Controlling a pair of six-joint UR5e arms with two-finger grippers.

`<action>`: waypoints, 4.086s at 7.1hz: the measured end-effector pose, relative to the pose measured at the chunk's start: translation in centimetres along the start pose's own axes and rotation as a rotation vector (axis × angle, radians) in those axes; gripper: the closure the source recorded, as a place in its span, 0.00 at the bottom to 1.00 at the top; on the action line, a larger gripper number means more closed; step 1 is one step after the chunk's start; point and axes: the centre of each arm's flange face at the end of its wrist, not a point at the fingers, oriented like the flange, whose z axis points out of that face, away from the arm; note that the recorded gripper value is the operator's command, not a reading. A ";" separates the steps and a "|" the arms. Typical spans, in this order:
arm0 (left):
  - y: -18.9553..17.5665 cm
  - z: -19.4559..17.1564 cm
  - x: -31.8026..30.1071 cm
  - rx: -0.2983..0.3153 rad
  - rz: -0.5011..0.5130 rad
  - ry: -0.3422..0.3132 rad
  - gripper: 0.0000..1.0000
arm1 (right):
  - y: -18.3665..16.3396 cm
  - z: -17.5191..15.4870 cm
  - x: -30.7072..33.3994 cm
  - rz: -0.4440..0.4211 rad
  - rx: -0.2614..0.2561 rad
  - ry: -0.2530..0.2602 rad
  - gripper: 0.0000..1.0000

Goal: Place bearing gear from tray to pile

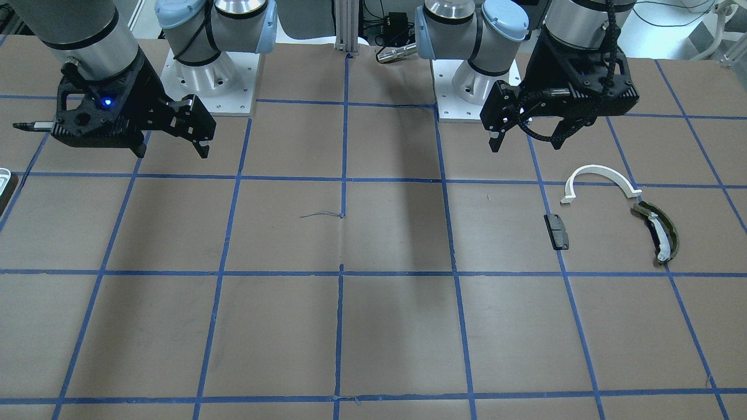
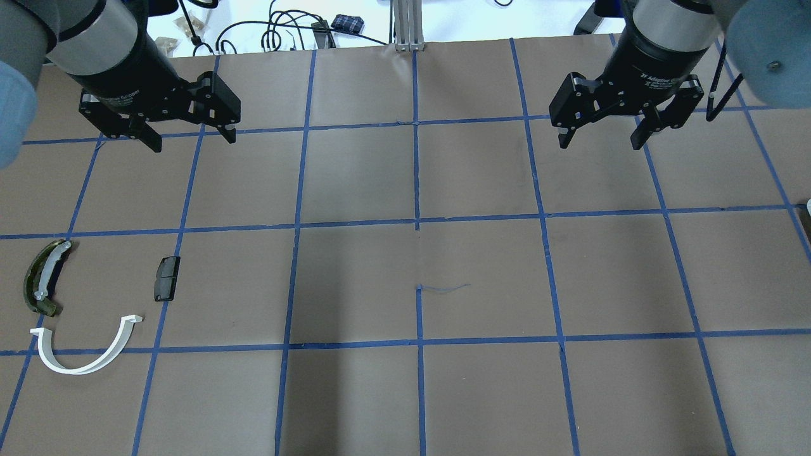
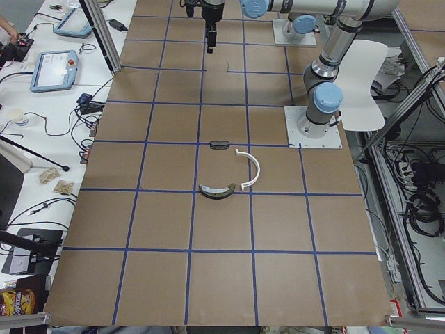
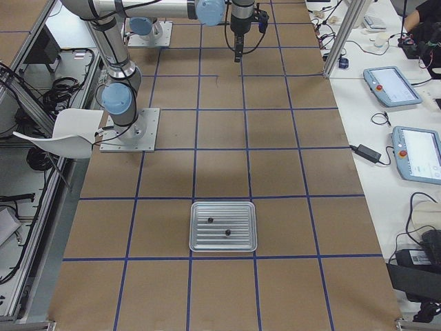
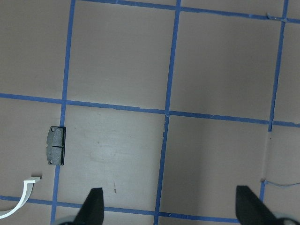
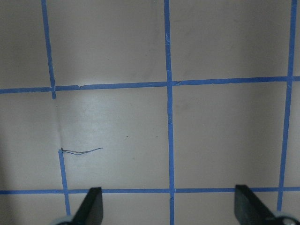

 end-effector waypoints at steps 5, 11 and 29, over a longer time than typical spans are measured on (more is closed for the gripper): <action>0.0 0.0 0.2 0.000 0.062 -0.004 0.00 | 0.0 0.0 0.0 0.001 -0.002 0.000 0.00; 0.2 -0.2 0.2 0.004 0.060 -0.005 0.00 | 0.2 0.4 0.5 -0.003 -0.011 0.049 0.00; 0.1 0.0 0.2 0.000 0.056 -0.005 0.00 | -1.8 1.7 30.3 0.095 -0.041 0.078 0.00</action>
